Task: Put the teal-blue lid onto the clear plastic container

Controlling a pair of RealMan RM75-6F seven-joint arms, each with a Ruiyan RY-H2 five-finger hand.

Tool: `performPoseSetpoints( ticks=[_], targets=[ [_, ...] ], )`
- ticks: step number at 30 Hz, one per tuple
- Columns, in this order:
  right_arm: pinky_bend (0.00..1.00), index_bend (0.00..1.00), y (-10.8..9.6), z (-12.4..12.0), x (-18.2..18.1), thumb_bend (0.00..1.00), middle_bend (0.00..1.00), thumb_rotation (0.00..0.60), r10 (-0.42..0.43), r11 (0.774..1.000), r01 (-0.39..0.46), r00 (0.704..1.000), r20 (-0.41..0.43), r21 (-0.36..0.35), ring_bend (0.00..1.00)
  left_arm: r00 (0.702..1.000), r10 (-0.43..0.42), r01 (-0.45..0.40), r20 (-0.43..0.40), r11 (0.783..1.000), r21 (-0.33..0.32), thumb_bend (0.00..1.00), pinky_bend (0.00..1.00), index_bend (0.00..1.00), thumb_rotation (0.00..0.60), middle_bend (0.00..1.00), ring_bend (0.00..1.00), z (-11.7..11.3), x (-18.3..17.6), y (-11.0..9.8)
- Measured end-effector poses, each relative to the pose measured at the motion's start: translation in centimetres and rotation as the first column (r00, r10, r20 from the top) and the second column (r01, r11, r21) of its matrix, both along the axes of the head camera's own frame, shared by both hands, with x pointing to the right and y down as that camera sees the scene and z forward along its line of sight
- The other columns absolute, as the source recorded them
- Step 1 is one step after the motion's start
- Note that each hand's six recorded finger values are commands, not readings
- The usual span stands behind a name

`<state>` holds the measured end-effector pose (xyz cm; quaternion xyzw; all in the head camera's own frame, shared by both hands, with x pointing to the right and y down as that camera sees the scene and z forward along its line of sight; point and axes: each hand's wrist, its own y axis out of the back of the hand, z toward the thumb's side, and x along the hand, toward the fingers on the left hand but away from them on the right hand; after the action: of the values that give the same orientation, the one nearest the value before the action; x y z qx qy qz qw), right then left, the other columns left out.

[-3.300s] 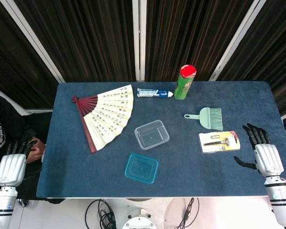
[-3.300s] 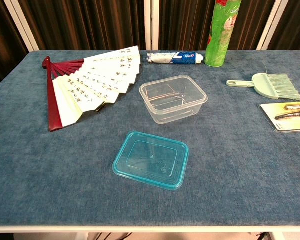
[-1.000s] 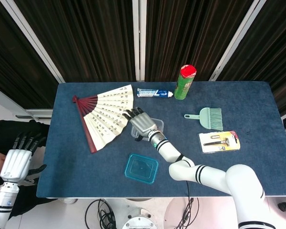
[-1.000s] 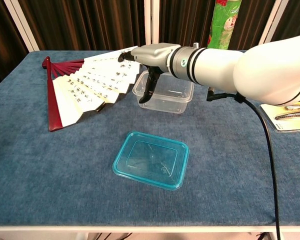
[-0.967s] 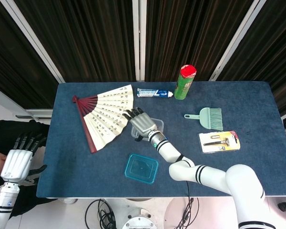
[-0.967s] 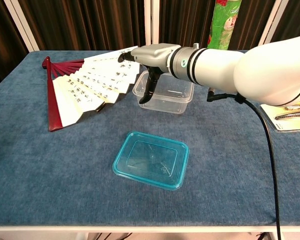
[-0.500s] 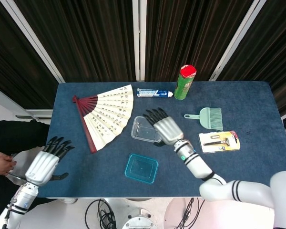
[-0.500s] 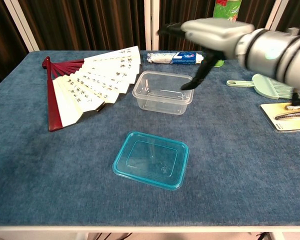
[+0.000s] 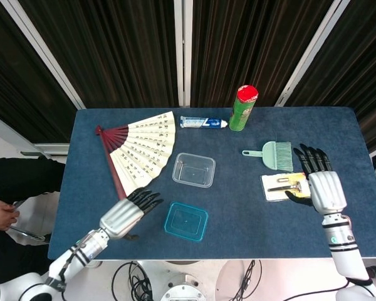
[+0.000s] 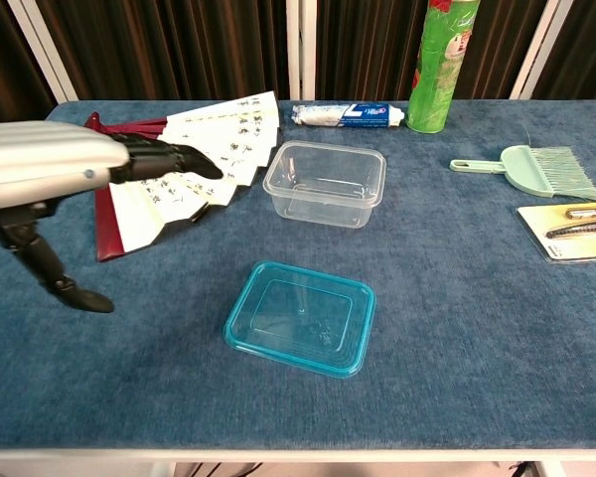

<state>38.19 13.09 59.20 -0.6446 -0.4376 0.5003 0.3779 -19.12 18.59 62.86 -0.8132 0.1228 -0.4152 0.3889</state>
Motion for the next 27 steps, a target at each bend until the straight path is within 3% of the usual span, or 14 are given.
performPoseSetpoints(
  ticks=[6, 15, 27],
  targets=[
    [0.00, 0.00, 1.4, -0.3, 3.2, 0.05, 0.00, 0.600, 0.056, 0.998, -0.056, 0.998, 0.008, 0.001, 0.00, 0.998, 0.034, -0.029, 0.056, 0.995, -0.094, 0.03, 0.00, 0.00, 0.600, 0.00, 0.00, 2.6, 4.4, -0.4],
    [0.00, 0.00, 1.3, 1.0, 4.0, 0.05, 0.00, 0.600, 0.057, 0.998, -0.056, 0.998, 0.029, -0.035, 0.00, 0.982, 0.085, -0.051, 0.167, 0.979, -0.195, 0.03, 0.00, 0.00, 0.600, 0.00, 0.00, 5.6, 9.4, 0.3],
    [0.00, 0.00, 1.1, 1.6, 4.4, 0.05, 0.00, 0.600, 0.062, 0.997, -0.060, 0.997, 0.035, -0.055, 0.00, 0.958, 0.070, -0.008, 0.280, 0.976, -0.218, 0.03, 0.00, 0.00, 0.600, 0.00, 0.00, 7.3, 12.2, -0.2]
  ],
)
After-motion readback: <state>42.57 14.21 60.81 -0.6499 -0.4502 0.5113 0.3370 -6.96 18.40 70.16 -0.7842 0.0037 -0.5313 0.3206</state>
